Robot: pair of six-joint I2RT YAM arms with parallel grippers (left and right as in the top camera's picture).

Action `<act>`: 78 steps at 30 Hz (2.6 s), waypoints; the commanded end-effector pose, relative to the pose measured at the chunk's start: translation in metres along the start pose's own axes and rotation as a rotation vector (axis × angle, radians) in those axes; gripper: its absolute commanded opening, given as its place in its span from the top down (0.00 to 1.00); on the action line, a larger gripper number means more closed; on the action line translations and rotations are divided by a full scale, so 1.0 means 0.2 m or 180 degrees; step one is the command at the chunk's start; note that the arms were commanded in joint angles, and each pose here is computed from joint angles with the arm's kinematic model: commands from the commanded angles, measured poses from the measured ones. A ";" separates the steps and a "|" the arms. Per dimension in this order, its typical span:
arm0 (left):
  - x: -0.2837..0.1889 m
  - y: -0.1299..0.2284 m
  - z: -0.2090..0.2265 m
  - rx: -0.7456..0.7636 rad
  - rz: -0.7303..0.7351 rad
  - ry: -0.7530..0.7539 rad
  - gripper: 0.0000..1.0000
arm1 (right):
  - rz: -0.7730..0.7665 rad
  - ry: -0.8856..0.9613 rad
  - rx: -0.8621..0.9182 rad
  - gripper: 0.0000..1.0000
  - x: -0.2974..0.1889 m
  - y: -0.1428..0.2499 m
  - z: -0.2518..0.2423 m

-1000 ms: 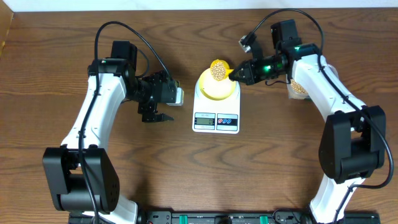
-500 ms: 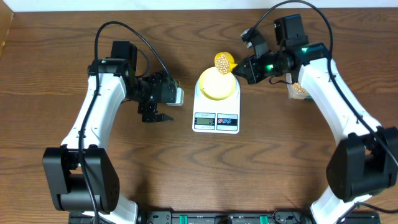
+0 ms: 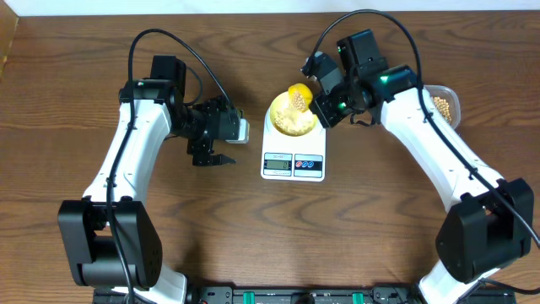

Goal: Scoop item into bowl and weigh 50g on scale
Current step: 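Tip the scoop to pour soybeans into the yellow bowl, then move the empty scoop back right over the soybean tub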

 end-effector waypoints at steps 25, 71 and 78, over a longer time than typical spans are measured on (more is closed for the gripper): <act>0.00 -0.02 0.00 0.0047 -0.0062 0.0013 0.02 | 0.0367 0.0872 -0.1542 0.99 -0.04 -0.07 0.14; 0.00 -0.02 0.00 0.0047 -0.0062 0.0013 0.02 | 0.1230 0.1608 0.1800 0.99 -0.95 0.46 -0.58; 0.00 -0.02 0.00 0.0047 -0.0062 0.0014 0.03 | 0.1559 0.1493 0.2048 0.99 -0.81 0.60 -0.74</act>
Point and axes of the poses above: each gripper's point midway between its finger pads, its own x axis out along the fingers, its own z axis along the line the jaws close on, y = z × x, the point moved 4 cm from there along -x, back along the fingers, and after that the axes turned 9 degrees about -x, right-handed, at the moved point
